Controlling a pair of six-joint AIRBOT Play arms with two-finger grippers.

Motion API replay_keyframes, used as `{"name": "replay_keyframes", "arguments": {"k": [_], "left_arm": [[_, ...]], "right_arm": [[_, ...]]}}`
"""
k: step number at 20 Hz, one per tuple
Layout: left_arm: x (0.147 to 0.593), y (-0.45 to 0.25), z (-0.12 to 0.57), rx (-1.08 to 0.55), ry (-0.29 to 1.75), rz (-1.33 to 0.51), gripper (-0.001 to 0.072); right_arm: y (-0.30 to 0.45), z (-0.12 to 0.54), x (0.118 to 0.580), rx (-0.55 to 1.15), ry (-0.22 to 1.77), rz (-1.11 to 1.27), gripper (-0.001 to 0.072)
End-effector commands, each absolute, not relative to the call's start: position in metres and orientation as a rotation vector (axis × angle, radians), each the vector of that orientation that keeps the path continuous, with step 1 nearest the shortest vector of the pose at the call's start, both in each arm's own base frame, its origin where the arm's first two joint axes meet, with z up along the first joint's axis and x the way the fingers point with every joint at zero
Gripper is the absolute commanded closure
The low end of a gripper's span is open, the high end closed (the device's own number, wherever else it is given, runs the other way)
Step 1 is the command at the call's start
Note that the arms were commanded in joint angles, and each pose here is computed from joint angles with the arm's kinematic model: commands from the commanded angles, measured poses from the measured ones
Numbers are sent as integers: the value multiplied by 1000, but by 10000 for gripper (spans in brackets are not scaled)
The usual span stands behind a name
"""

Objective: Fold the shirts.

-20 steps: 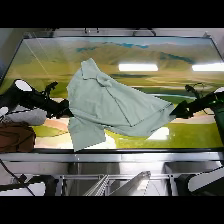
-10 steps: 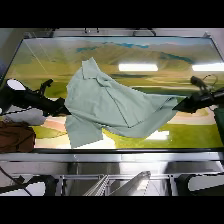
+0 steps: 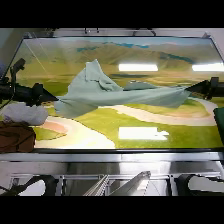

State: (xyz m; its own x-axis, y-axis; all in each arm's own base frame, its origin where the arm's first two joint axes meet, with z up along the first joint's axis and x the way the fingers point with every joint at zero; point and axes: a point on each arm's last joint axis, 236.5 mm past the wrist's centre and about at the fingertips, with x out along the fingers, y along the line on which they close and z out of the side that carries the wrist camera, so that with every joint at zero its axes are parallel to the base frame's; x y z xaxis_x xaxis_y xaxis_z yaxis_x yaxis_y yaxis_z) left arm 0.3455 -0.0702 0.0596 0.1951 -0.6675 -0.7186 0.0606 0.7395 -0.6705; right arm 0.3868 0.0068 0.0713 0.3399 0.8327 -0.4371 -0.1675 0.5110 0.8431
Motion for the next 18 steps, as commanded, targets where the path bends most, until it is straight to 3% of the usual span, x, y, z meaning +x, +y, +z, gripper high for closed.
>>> {"name": "replay_keyframes", "arguments": {"k": [1,11,14,15,18], "left_arm": [[333,-81,37,-571,1409,-599,682],[350,-77,-44,-644,1550,-530,683],[365,-53,-49,-674,1483,-463,683],[368,-46,-50,-684,1469,-443,683],[366,-37,-49,-683,1459,-450,683]], "right_arm": [[19,33,388,796,1138,727,693],[7,-65,417,917,1214,580,685],[-16,-67,428,925,1160,506,465],[-22,-68,425,928,1163,498,352],[-26,-93,375,843,1345,509,328]]}}
